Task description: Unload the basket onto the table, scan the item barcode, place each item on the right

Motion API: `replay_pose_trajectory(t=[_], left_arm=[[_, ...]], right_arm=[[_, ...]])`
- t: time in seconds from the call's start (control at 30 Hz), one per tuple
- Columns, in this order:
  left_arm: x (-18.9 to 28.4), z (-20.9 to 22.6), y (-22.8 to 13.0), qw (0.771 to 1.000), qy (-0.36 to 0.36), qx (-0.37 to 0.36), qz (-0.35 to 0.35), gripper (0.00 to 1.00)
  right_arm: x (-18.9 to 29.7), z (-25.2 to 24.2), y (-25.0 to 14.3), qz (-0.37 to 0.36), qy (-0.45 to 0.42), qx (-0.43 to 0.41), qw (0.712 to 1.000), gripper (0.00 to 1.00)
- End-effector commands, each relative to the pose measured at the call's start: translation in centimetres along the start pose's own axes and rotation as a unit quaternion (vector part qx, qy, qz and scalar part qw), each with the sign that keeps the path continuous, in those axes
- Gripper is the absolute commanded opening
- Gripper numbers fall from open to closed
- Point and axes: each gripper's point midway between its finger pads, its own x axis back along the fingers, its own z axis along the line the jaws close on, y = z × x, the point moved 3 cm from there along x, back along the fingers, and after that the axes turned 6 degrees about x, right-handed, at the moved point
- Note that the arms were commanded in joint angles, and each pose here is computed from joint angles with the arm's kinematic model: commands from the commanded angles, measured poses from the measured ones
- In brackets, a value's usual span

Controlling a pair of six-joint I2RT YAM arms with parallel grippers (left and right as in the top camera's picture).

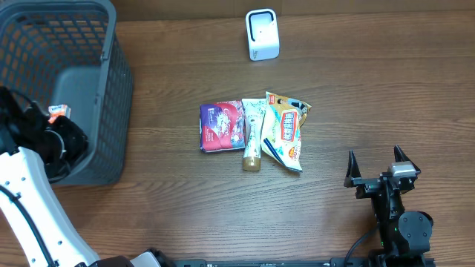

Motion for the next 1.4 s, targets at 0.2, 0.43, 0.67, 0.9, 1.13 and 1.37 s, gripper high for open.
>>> replay_pose_trajectory(t=[0.2,0.43,0.67,0.9,1.13,1.37], left_arm=[[-0.5,-1.5,-2.7,0.998,-0.011,-0.021,0.05,0.04],[1.2,3.0,-3.4,0.991,0.129,0.004,0.02,0.04],[2.8,3.8,-2.5,0.99,0.134,0.031,-0.038,0.04],[4.1,0.1,1.5,0.991,0.031,0.016,-0.132,0.07],[6.0,-1.7,9.3,0.953,0.019,0.002,-0.303,0.39],[0.2,-0.6,13.3,0.953,0.106,-0.08,-0.272,1.0]], right_arm=[[0.0,-0.1,-0.2,-0.001,-0.004,0.002,1.0,1.0],[0.0,-0.1,-0.2,-0.001,-0.004,0.002,1.0,1.0],[0.0,-0.1,-0.2,-0.001,-0.004,0.002,1.0,1.0],[0.0,-0.1,-0.2,-0.001,-0.004,0.002,1.0,1.0],[0.0,-0.1,-0.2,-0.001,-0.004,0.002,1.0,1.0],[0.0,-0.1,-0.2,-0.001,-0.004,0.002,1.0,1.0]])
